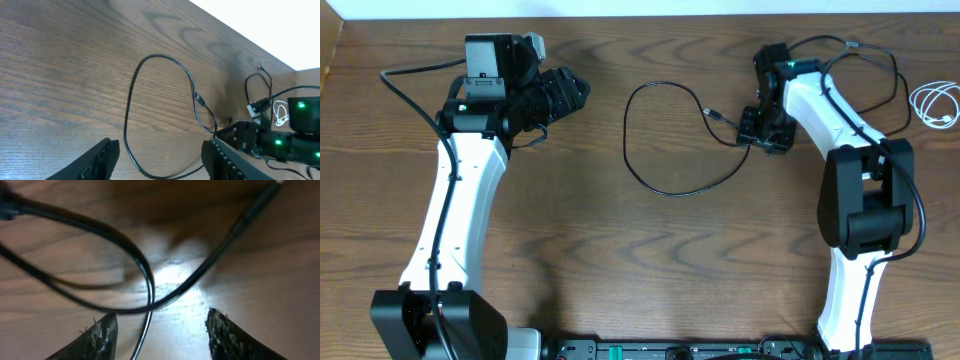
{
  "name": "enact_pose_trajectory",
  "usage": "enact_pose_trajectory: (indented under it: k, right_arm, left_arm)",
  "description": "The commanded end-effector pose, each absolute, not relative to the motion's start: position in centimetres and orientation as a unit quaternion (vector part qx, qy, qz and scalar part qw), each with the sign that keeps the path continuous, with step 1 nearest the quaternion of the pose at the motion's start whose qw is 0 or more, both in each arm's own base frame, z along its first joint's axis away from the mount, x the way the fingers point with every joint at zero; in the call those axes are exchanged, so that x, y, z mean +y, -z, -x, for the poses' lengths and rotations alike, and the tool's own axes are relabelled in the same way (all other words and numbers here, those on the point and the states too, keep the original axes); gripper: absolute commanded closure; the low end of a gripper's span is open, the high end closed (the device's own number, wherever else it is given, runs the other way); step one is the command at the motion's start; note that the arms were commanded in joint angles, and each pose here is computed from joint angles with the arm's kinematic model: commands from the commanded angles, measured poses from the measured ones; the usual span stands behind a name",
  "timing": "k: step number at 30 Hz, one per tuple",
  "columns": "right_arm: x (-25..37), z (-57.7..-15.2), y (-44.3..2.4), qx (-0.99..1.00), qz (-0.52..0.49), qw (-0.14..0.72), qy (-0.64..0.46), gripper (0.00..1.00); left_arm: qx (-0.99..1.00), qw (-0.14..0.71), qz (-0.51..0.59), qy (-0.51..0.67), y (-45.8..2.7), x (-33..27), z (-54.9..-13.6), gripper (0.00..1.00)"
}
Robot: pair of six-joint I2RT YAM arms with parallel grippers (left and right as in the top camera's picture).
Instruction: Untangle cables
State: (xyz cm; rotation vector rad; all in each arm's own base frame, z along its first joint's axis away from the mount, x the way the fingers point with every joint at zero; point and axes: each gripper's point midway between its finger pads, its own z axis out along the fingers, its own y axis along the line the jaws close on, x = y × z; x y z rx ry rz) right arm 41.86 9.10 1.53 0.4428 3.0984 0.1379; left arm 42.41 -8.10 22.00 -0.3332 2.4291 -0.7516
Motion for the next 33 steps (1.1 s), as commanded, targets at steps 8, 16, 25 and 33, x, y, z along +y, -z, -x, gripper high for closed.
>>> enact_pose_trajectory:
  k: [8,16,25,33]
  right_arm:
    - [10.8,-40.6,0.3,0.989,-0.133,-0.012,-0.055,0.52]
    - [12.3,-36.7,1.9,0.993,-0.097,-0.063,-0.035,0.53]
    - [12.7,-35.4,2.7,0.996,-0.035,-0.075,-0.034,0.76]
    - [17.0,-38.4,-0.8,0.984,0.095,-0.03,-0.146,0.51]
  left_arm:
    - [0.909,0.283,0.119,0.281,-22.0,-8.2,-42.4,0.41]
    - [0.91,0.281,0.119,0.281,-21.9,-8.2,-42.4,0.41]
    - [0.911,0.279,0.12,0.28,-21.9,-8.2,-42.3,0.41]
    - [0.911,0.279,0.12,0.28,-21.9,-8.1,-42.3,0.41]
